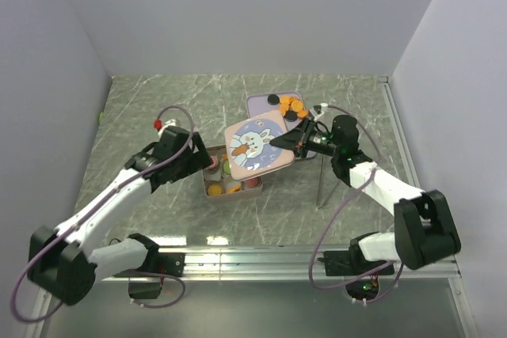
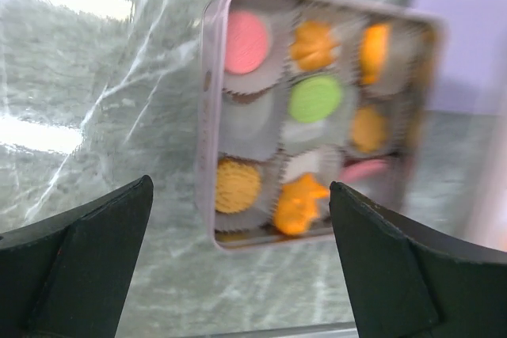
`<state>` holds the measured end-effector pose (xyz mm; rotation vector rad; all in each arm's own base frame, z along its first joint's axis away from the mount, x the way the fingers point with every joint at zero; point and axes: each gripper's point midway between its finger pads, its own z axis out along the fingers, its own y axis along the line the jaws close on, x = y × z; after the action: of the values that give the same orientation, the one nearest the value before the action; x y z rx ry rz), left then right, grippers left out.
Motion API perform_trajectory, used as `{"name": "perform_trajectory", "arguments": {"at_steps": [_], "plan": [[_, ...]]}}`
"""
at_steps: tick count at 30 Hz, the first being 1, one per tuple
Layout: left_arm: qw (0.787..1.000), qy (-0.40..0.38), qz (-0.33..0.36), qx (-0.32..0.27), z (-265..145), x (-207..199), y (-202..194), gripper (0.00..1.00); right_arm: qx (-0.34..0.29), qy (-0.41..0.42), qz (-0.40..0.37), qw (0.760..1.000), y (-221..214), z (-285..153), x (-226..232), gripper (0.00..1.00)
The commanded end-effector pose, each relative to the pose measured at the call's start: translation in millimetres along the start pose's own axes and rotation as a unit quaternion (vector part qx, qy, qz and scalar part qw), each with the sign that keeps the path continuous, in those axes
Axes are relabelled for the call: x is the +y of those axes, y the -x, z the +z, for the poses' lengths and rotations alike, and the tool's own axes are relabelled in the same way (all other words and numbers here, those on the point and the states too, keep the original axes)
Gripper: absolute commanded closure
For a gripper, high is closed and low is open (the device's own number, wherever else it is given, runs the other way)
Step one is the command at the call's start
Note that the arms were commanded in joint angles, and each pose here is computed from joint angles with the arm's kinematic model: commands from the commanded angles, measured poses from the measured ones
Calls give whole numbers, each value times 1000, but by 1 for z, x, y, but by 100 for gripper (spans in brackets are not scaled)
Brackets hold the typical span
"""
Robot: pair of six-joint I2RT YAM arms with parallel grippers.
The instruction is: Pack the cookies
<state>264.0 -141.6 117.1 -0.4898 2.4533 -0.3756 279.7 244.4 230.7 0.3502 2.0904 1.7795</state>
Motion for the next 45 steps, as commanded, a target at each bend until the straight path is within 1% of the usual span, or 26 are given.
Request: {"name": "perform_trajectory", "arguments": {"at_steps": [1,2,4,5,6,8,9,11,12,17,18,25,33,39,42,45], "plan": [[996,-23,-51,-68,-39,-10,33,0,3,57,-25,998,-2,17,19,100],[994,-44,-61,-84,-53,-13,39,1,6,55,-19,998,-1,23,14,100],[989,-79,-82,-91,-62,-21,41,1,9,53,-10,998,-2,30,9,100],[985,-111,-88,-98,-73,-27,42,1,15,56,-7,998,-4,37,7,100],[980,-148,-93,-93,-74,-37,38,0,18,56,-5,998,-5,40,5,100],[972,-189,-100,-93,-83,-44,34,1,29,60,2,998,-8,53,3,100],[972,-197,-102,-81,-79,-43,25,1,33,64,2,997,-9,56,4,100],[968,-216,-101,-83,-79,-46,24,1,31,67,8,997,-9,66,3,100],[970,-210,-99,-75,-72,-41,17,1,38,67,10,997,-15,70,3,100],[970,-218,-96,-45,-51,-34,3,0,27,65,25,997,-18,85,-2,100],[971,-211,-102,-42,-44,-27,1,1,26,65,27,997,-19,87,-3,100],[970,-214,-114,-31,-24,-9,2,0,29,52,33,998,-34,104,-7,100],[967,-228,-110,-3,-3,-5,-4,1,28,8,39,999,-37,123,-32,100],[970,-216,-108,9,13,0,-4,1,24,-36,25,999,-40,126,-49,100],[974,-198,-106,27,28,7,-11,2,33,-53,28,998,-45,127,-63,100],[977,-188,-99,32,36,10,-12,4,34,-66,28,997,-48,125,-73,100]]}}
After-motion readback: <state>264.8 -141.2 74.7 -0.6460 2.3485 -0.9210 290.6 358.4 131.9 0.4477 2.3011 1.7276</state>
